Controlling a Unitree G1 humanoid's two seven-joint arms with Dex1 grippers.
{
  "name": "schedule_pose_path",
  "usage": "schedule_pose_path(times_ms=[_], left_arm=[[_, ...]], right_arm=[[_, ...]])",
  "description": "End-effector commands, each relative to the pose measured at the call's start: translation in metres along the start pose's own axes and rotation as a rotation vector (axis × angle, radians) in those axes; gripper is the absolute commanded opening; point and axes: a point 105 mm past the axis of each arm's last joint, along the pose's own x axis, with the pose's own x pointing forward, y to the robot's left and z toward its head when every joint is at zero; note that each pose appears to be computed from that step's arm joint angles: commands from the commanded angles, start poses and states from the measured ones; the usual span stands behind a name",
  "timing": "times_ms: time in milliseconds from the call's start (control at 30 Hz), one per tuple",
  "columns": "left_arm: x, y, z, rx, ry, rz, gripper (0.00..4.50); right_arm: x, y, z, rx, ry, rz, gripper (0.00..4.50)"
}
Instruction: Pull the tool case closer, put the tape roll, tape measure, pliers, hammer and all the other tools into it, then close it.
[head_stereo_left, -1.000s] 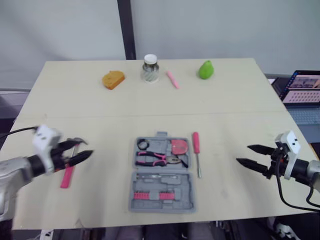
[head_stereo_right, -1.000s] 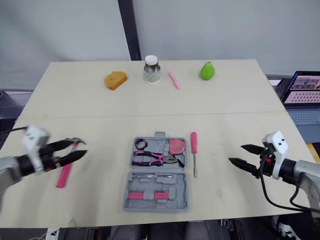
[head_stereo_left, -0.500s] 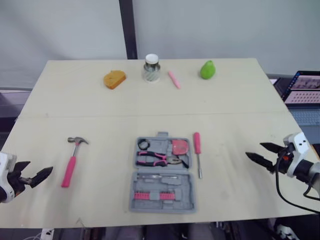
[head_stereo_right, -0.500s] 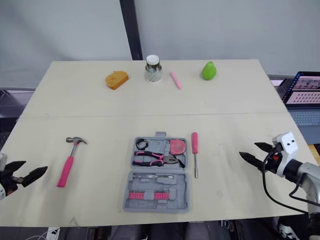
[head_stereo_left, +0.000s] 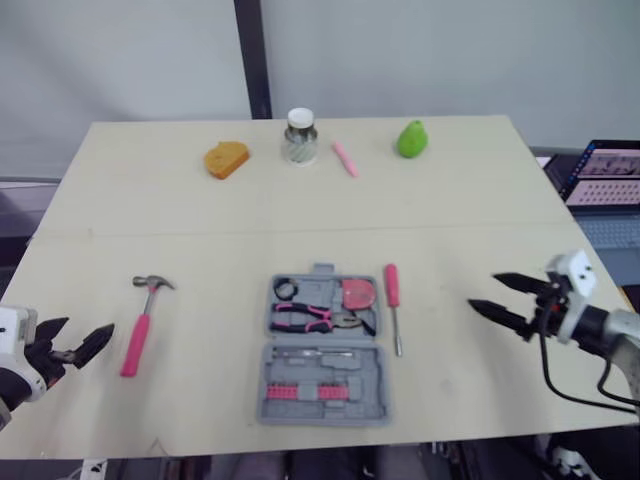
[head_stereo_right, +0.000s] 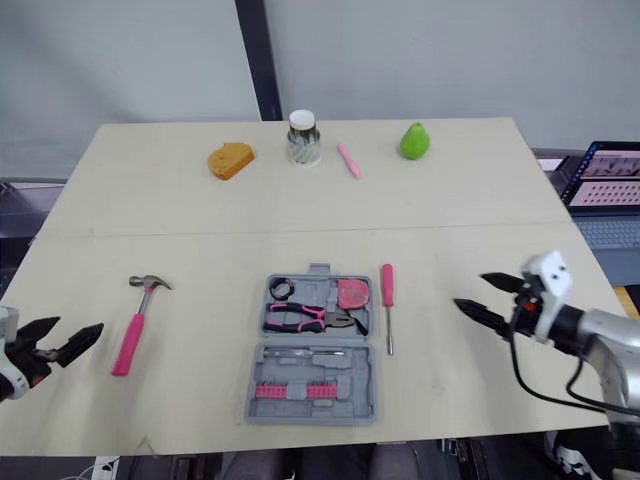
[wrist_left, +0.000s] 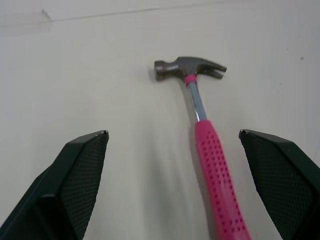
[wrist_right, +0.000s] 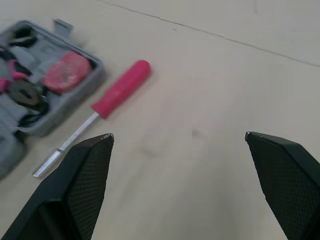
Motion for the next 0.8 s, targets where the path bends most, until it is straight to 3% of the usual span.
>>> schedule_pose_path(times_ms=[33, 200, 367, 800], left_arm=[[0.010, -0.011, 0.006, 0.040, -0.049, 0.004, 4.48], [0.036, -0.020, 0.003, 0.021, -0.084, 0.023, 4.48], [0.068, -0.029, -0.006, -0.001, -0.066, 0.052, 4.48], [0.108, -0.042, -0.028, 0.011, 0.040, 0.070, 4.48]], right_arm=[[0.026, 0.039, 0.041, -0.110, -0.052, 0.220, 4.50], [0.055, 0.078, 0.078, -0.226, -0.099, 0.436, 4.50], [0.074, 0.102, 0.092, -0.297, -0.124, 0.566, 4.50], [0.076, 0.095, 0.093, -0.313, -0.109, 0.535, 4.50]])
